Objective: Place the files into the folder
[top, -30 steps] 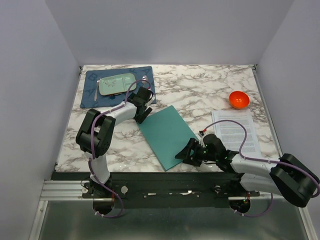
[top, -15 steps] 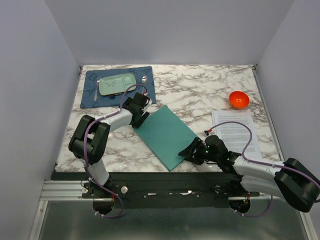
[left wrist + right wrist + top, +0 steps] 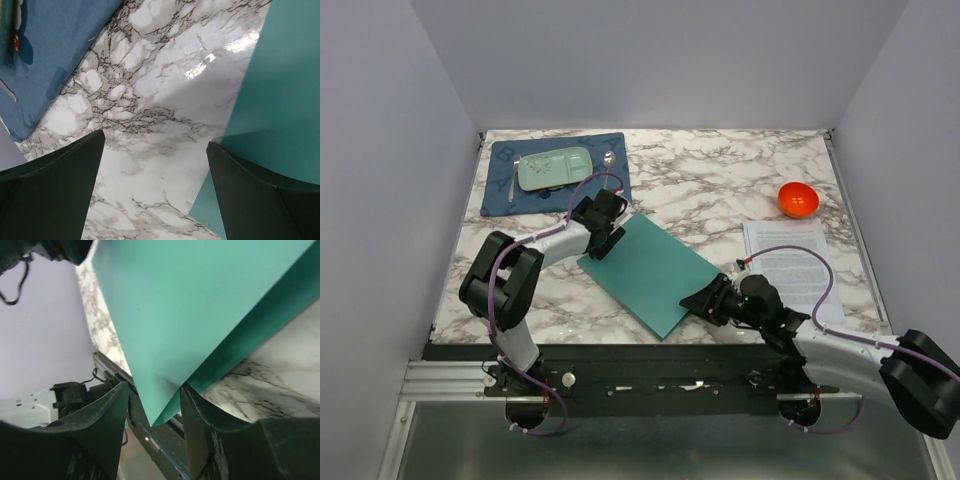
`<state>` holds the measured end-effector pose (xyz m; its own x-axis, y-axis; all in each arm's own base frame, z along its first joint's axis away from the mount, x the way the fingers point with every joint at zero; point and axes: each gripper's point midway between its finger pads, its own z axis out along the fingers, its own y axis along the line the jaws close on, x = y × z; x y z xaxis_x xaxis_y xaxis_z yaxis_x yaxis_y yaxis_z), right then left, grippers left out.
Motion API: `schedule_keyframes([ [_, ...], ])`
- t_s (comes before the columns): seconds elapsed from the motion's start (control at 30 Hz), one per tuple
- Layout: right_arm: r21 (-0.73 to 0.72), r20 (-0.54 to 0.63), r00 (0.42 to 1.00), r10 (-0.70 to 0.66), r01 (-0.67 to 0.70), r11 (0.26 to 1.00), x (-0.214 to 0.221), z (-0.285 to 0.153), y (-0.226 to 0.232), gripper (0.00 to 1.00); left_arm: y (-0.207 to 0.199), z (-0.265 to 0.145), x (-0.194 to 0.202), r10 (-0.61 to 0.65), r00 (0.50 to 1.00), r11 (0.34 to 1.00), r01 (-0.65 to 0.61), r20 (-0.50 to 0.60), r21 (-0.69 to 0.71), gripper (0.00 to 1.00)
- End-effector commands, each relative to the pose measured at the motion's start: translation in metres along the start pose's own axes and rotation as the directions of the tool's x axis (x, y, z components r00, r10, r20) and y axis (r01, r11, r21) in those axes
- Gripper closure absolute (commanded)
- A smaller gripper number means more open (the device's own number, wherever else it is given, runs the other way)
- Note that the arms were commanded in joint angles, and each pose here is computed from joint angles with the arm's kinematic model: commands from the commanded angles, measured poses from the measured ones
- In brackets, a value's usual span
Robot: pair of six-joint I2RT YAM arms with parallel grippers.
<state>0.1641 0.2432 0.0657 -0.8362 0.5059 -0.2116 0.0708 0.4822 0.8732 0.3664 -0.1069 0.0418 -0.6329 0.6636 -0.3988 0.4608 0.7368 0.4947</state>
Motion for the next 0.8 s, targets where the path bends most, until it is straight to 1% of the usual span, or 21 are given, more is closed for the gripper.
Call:
schedule_keyframes([
  [0.0, -0.034, 0.067, 0.997, -0.032, 0.034, 0.999, -0.017, 0.009, 0.016, 0.48, -0.037, 0.000, 0.017, 0.050, 0.997, 0.992, -0.043, -0.052, 0.119, 0.01],
  [0.07, -0.032, 0.083, 0.996, -0.038, 0.041, 0.999, -0.021, 0.013, 0.019, 0.50, -0.041, -0.001, 0.016, 0.058, 0.997, 0.990, -0.051, -0.046, 0.134, 0.01],
  [0.2, -0.040, 0.103, 0.994, -0.048, 0.052, 0.998, -0.028, 0.019, 0.028, 0.60, -0.043, -0.002, 0.017, 0.069, 0.997, 0.988, -0.061, -0.047, 0.144, 0.01],
  [0.37, -0.026, 0.135, 0.990, -0.049, 0.053, 0.998, -0.038, 0.027, 0.033, 0.68, -0.048, -0.005, 0.014, 0.081, 0.996, 0.985, -0.074, -0.037, 0.159, 0.01],
  [0.47, -0.005, 0.143, 0.989, -0.040, 0.041, 0.999, -0.041, 0.034, 0.031, 0.74, -0.054, -0.007, 0.013, 0.091, 0.995, 0.981, -0.084, -0.032, 0.176, 0.01],
  [0.5, -0.001, 0.143, 0.989, -0.038, 0.039, 0.999, -0.041, 0.036, 0.030, 0.82, -0.056, -0.009, 0.012, 0.095, 0.995, 0.979, -0.089, -0.027, 0.184, 0.01],
  [0.57, 0.005, 0.134, 0.990, -0.040, 0.039, 0.999, -0.040, 0.039, 0.028, 0.91, -0.057, -0.010, 0.011, 0.103, 0.994, 0.977, -0.096, -0.025, 0.188, 0.01],
  [0.6, 0.009, 0.133, 0.990, -0.039, 0.039, 0.999, -0.040, 0.039, 0.028, 0.99, -0.057, -0.011, 0.011, 0.100, 0.995, 0.977, -0.094, -0.022, 0.193, 0.01],
  [0.7, 0.002, 0.150, 0.986, -0.073, 0.074, 0.997, -0.043, 0.036, 0.030, 0.99, -0.056, -0.015, 0.009, 0.106, 0.994, 0.975, -0.101, -0.013, 0.197, 0.01],
  [0.73, 0.016, 0.153, 0.984, -0.087, 0.085, 0.996, -0.043, 0.034, 0.028, 0.99, -0.050, -0.018, 0.002, 0.098, 0.995, 0.979, -0.096, -0.004, 0.179, 0.01],
  [0.77, 0.010, 0.189, 0.975, -0.117, 0.117, 0.993, -0.051, 0.029, 0.036, 0.99, -0.044, -0.022, -0.004, 0.093, 0.996, 0.982, -0.092, 0.004, 0.167, 0.01],
])
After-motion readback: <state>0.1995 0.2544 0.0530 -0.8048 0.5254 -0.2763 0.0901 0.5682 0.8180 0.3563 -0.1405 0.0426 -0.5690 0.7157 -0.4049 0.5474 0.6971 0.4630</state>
